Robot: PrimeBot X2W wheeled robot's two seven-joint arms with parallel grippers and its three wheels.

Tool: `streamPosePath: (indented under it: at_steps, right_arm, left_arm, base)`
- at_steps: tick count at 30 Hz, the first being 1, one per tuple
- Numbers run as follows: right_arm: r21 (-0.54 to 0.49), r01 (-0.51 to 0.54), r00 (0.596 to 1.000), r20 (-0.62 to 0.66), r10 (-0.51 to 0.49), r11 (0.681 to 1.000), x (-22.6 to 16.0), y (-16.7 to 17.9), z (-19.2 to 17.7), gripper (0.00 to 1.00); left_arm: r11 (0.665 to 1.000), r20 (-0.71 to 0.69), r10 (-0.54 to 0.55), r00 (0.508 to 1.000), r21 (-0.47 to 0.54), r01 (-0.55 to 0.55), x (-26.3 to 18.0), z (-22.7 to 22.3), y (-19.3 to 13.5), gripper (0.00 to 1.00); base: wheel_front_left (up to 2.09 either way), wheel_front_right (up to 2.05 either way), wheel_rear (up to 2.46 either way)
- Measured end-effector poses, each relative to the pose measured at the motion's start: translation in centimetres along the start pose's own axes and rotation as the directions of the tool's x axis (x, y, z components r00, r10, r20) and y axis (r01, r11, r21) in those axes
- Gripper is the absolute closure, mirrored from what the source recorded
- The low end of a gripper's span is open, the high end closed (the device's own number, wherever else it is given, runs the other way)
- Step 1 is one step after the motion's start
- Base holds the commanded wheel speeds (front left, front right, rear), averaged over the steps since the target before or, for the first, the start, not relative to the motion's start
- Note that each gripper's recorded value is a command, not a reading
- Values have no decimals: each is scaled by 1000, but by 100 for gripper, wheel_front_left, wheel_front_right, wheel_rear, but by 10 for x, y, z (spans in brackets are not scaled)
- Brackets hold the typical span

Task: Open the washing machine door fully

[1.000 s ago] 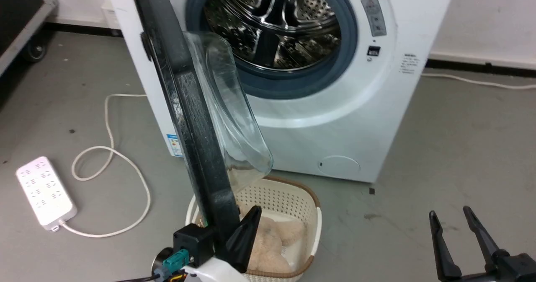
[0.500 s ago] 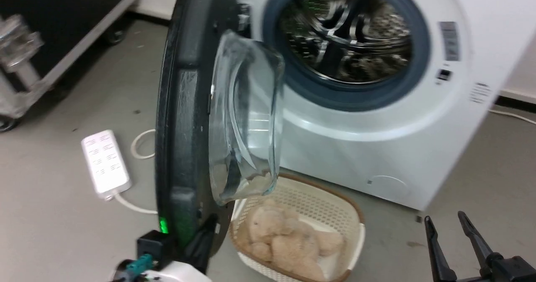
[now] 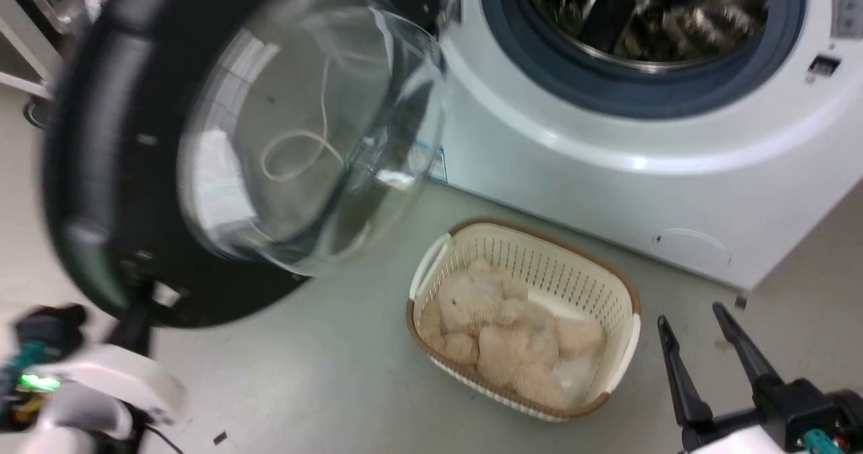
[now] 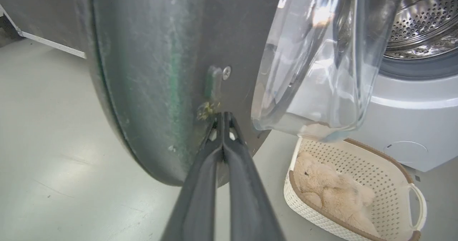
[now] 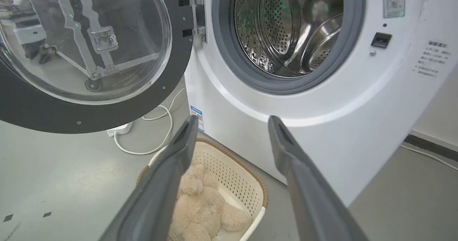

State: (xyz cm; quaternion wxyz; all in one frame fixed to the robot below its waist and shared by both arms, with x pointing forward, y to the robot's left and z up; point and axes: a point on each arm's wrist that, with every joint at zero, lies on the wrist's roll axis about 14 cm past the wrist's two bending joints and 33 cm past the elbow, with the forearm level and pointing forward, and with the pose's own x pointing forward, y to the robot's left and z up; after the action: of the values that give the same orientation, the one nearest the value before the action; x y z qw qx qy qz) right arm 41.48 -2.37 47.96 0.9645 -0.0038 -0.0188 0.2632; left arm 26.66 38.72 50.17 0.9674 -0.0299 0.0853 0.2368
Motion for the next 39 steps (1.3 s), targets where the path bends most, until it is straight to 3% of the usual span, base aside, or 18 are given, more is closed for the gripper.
streamPosePath:
  at_steps: [12, 23, 27, 33, 39]
  right_arm:
    - [30, 33, 996, -87, -30, 999, 13, -17, -43, 0]
    - [28, 76, 994, -79, -74, 997, 5, -29, -36, 0]
    - [29, 87, 995, -53, -86, 996, 0, -30, -23, 0]
    - [30, 147, 989, 14, -148, 989, -25, -40, 11, 0]
    - [41, 239, 966, 86, -242, 970, -56, -61, 40, 0]
  left_arm:
    - [979, -44, 167, 985, 125, -160, 64, 16, 79, 100]
    - [976, 45, 162, 986, 138, -167, 79, 30, 88, 100]
    - [981, 83, 121, 989, 145, -133, 75, 38, 80, 100]
    - [997, 169, -71, 983, 54, 63, 56, 38, 11, 100]
    - [986, 253, -133, 958, -67, 154, 28, 37, -35, 100]
  base:
    - [0, 0, 0]
    - [0, 0, 0]
    - [0, 0, 0]
    - [0, 0, 0]
    - [0, 0, 0]
